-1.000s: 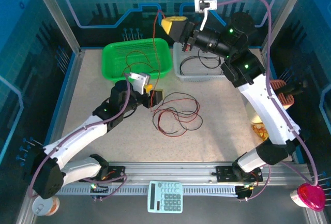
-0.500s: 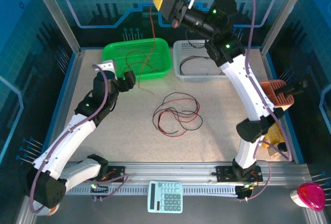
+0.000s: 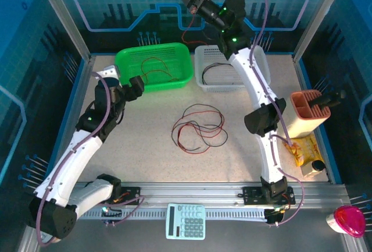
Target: Untangle the cables
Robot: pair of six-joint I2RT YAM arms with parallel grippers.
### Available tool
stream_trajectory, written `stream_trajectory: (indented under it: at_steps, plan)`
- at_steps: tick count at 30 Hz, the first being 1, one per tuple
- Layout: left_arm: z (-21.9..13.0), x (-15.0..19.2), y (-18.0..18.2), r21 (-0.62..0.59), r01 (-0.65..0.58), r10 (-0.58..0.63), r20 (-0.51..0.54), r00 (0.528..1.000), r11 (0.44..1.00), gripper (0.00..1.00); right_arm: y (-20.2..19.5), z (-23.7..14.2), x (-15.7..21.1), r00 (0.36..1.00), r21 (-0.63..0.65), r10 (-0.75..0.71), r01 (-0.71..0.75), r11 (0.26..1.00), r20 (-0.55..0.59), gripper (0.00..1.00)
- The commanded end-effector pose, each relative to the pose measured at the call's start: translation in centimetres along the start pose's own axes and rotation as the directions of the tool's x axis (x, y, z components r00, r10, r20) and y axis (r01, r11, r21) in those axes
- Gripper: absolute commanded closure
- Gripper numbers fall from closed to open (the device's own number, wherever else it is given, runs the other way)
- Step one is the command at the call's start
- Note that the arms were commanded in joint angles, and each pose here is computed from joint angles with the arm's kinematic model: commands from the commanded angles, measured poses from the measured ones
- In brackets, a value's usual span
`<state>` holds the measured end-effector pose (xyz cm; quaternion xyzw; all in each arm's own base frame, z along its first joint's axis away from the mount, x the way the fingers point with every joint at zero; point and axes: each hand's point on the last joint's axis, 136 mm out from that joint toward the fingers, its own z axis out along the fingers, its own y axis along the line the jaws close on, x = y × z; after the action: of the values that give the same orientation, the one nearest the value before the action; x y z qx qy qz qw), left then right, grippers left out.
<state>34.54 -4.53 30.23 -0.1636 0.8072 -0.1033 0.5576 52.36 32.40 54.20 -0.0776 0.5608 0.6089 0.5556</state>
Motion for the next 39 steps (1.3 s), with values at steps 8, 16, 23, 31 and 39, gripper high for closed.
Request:
stream_trajectory:
  at_steps: [8, 16, 23, 31, 39]
  plan:
    - [-0.2, -0.3, -1.0, 0.067, 0.046, -0.046, -0.001, 0.999, 0.997, 0.10, 1.4, 2.6, 6.1, 0.993, -0.128, 0.069, -0.082, 0.988, -0.098, 1.00]
    - [-0.3, 0.1, -0.4, 0.043, 0.063, -0.063, -0.002, 0.998, 0.997, 0.10, 2.8, 4.4, 14.3, 0.952, -0.209, 0.151, -0.210, 0.955, -0.265, 1.00]
    - [-0.7, 0.2, 0.2, 0.025, 0.065, -0.065, 0.013, 0.998, 0.998, 0.10, 2.2, 5.1, 18.7, 0.910, -0.222, 0.246, -0.329, 0.918, -0.333, 1.00]
    - [-0.8, 0.2, 0.2, 0.029, 0.064, -0.064, 0.011, 0.998, 0.998, 0.09, -4.0, 4.0, 23.8, 0.866, -0.079, 0.290, -0.349, 0.934, -0.408, 1.00]
    - [-1.1, 0.0, 0.2, 0.029, 0.063, -0.064, 0.019, 0.998, 0.998, 0.09, -14.4, 0.5, 26.2, 0.852, 0.271, 0.302, -0.198, 0.942, -0.427, 1.00]
